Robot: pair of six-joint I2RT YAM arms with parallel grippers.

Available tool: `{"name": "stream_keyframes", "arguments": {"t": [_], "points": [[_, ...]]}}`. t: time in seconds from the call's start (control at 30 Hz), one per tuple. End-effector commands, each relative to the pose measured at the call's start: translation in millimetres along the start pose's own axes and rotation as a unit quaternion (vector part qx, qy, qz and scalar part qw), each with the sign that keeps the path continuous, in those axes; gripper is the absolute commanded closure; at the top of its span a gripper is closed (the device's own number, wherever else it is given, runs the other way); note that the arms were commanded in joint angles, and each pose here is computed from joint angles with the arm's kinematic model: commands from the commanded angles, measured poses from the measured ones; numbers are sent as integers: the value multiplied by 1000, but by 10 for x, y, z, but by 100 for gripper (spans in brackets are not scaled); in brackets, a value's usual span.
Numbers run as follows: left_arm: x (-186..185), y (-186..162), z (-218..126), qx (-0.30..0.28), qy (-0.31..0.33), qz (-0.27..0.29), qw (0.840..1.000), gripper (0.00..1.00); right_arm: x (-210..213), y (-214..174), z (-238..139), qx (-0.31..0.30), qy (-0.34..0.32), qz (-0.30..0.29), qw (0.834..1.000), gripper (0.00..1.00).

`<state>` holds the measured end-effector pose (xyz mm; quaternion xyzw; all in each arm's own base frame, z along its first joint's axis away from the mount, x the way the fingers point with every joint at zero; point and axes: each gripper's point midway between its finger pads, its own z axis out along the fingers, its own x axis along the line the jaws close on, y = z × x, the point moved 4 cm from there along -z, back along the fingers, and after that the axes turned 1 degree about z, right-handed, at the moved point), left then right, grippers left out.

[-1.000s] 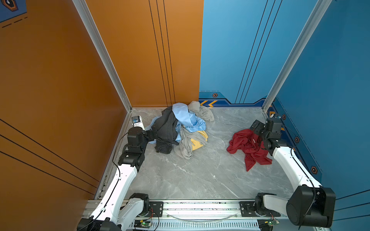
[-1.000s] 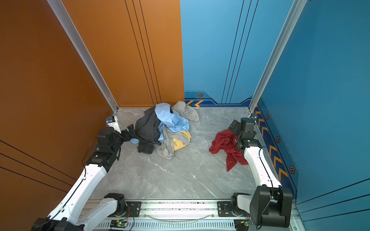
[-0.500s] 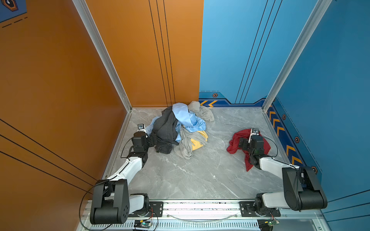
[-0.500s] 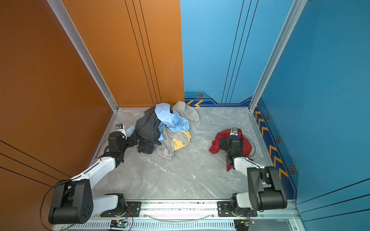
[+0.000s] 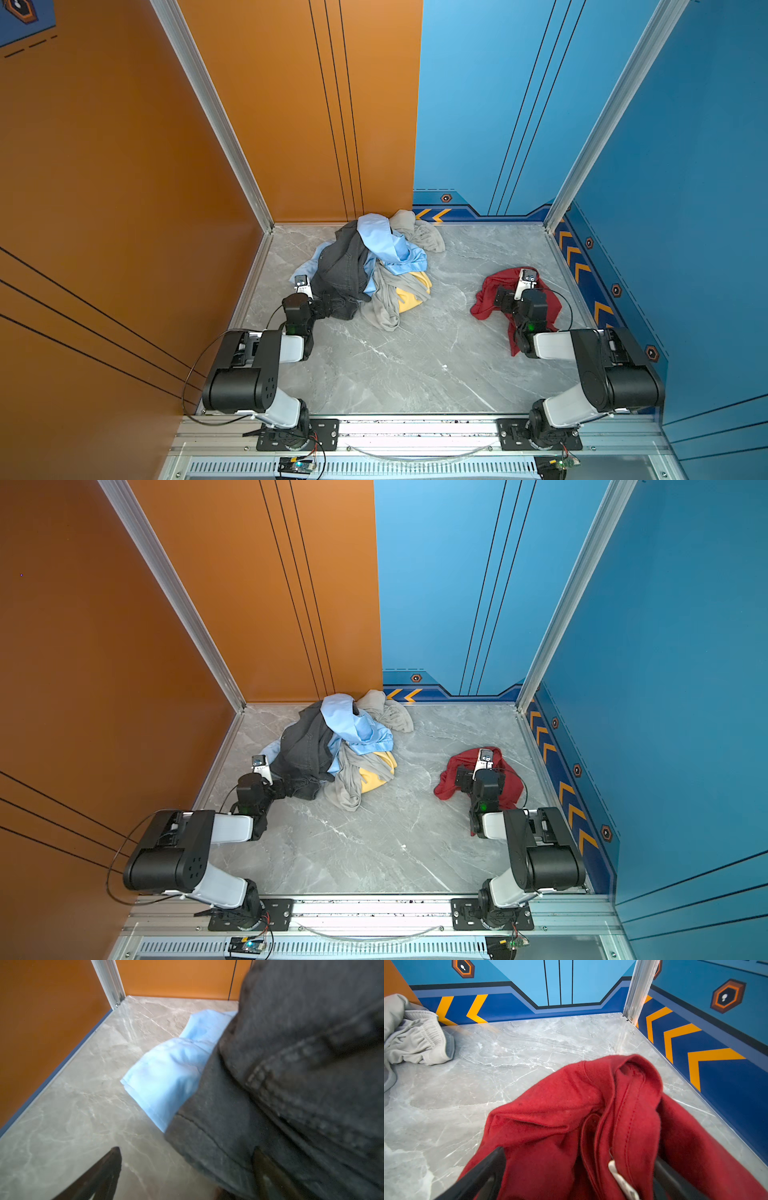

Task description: Pick out a specific cloth from the pile

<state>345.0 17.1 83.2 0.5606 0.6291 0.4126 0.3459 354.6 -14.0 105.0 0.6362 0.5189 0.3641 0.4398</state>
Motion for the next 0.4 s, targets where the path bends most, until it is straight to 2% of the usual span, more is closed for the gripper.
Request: {"name": "stream_keyframes", "arguments": {"t": [0.0,0.37], "points": [[-5,229,13,-40,28,13,999,2,9,15,-1,-11,7,-3,1000,0],[-32,236,3,-49,32,22,998,2,36,17,11,-8,29,-2,1000,0]]}}
